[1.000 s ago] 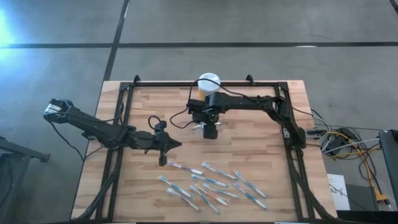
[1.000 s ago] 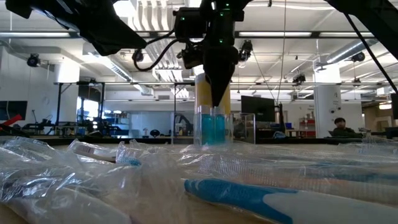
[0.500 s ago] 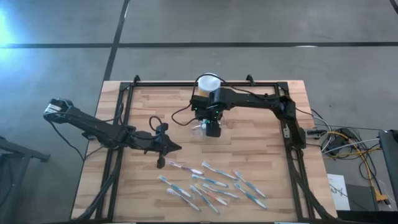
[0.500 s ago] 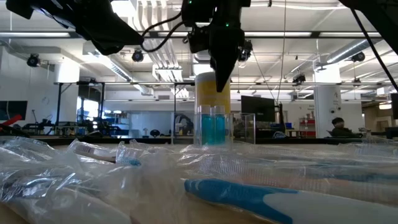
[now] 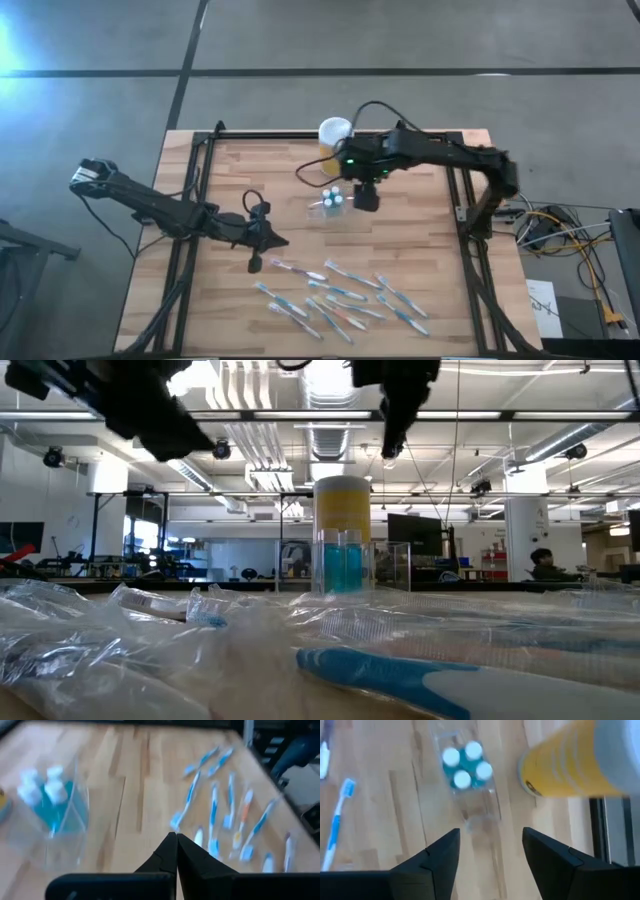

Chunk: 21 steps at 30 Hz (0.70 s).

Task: Pick & Place toothbrushing station
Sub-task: Adjust the transparent organizer

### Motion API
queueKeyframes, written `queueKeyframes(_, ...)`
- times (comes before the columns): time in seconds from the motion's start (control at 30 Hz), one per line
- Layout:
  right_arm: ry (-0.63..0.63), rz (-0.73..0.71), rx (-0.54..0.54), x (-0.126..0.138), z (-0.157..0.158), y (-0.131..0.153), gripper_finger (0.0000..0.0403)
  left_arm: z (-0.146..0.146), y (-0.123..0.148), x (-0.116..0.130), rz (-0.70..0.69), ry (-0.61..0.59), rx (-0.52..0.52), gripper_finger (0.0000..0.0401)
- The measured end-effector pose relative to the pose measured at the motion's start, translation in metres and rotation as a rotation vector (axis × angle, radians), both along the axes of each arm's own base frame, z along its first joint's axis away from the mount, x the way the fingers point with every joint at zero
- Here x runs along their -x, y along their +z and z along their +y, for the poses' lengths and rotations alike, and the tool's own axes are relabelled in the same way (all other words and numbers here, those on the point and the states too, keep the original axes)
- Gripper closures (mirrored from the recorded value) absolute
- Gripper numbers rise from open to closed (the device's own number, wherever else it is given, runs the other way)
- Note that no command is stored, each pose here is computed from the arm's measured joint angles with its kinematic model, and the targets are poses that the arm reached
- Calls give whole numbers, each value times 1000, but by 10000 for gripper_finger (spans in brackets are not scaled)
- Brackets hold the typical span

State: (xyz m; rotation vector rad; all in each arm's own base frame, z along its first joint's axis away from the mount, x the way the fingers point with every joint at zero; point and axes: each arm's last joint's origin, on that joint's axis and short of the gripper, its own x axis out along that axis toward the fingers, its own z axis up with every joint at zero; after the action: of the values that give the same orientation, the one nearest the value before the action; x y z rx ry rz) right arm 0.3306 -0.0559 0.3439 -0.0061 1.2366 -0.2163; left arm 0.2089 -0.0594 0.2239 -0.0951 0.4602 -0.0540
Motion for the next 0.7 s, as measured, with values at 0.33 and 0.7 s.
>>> queueKeyframes(0.33,-131,-294,-57,72,-3,-33,314,10,-35,13,91,216,64,399)
queueKeyframes(0.7,-318,-444,-74,109,3,-74,394,17,-36,12,43,447,133,395)
